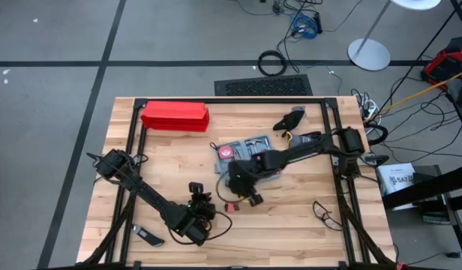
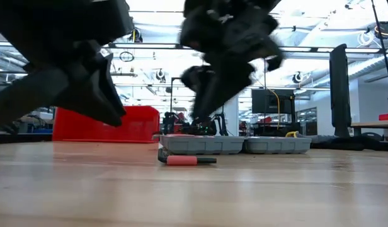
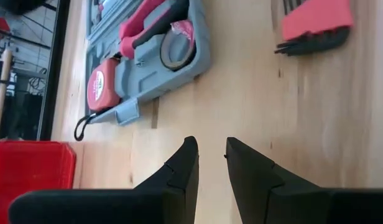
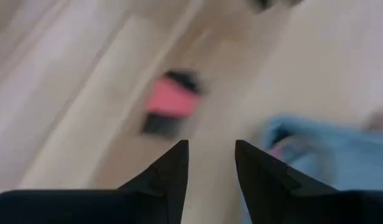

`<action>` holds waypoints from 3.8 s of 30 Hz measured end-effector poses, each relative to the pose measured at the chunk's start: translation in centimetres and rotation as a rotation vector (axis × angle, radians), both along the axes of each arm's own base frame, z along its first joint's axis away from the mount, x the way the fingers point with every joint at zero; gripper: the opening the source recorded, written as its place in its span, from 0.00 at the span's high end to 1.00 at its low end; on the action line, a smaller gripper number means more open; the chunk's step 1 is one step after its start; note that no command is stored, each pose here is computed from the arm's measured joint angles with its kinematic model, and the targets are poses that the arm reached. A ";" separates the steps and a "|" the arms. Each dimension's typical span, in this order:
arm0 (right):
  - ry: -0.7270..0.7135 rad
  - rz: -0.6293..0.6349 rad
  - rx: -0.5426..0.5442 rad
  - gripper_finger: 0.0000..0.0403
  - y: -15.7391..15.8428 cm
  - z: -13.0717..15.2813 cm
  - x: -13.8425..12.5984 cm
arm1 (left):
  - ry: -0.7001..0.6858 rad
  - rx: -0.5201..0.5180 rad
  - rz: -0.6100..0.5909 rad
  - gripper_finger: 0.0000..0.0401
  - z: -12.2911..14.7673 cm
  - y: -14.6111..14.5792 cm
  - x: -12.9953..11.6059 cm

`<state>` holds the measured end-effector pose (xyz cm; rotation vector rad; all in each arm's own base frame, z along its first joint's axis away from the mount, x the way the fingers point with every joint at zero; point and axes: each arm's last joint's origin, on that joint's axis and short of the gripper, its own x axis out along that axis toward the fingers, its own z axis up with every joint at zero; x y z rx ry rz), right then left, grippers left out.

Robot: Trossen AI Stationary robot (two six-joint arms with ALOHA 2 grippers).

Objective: Prefit tool cases
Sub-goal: Put the orange hex key set into the gray pre-fit tool case

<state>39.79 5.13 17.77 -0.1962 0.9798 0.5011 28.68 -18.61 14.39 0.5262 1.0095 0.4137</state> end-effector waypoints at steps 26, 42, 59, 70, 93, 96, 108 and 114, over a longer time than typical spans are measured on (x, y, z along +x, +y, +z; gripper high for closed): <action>0.025 -0.140 -0.048 0.68 5.8 -5.1 -2.7 | -0.169 -0.656 0.106 0.78 0.4 0.5 4.7; 0.003 -0.148 -0.024 0.68 6.0 -6.2 -2.1 | -0.178 -0.884 0.343 0.78 0.2 1.1 5.0; -0.027 -0.129 -0.028 0.68 6.1 -6.1 -1.9 | -0.077 -0.922 0.384 0.53 -0.1 1.3 4.5; -0.027 -0.128 -0.031 0.68 6.1 -6.2 -1.9 | -0.260 -0.871 0.425 0.47 -0.2 2.6 5.6; -0.037 -0.097 -0.047 0.68 6.2 -6.2 -2.0 | -0.290 -0.985 0.429 0.78 -1.1 2.9 7.1; -0.043 -0.097 -0.045 0.68 6.2 -6.2 -2.0 | -0.288 -0.989 0.416 0.88 -0.7 2.9 7.0; -0.154 -0.074 -0.069 0.68 7.3 -5.9 -1.4 | -0.419 -0.972 0.338 0.99 0.7 2.9 8.0; -0.195 -0.067 -0.102 0.68 7.8 -5.6 -1.4 | -0.435 -0.991 0.303 0.99 0.9 2.8 8.2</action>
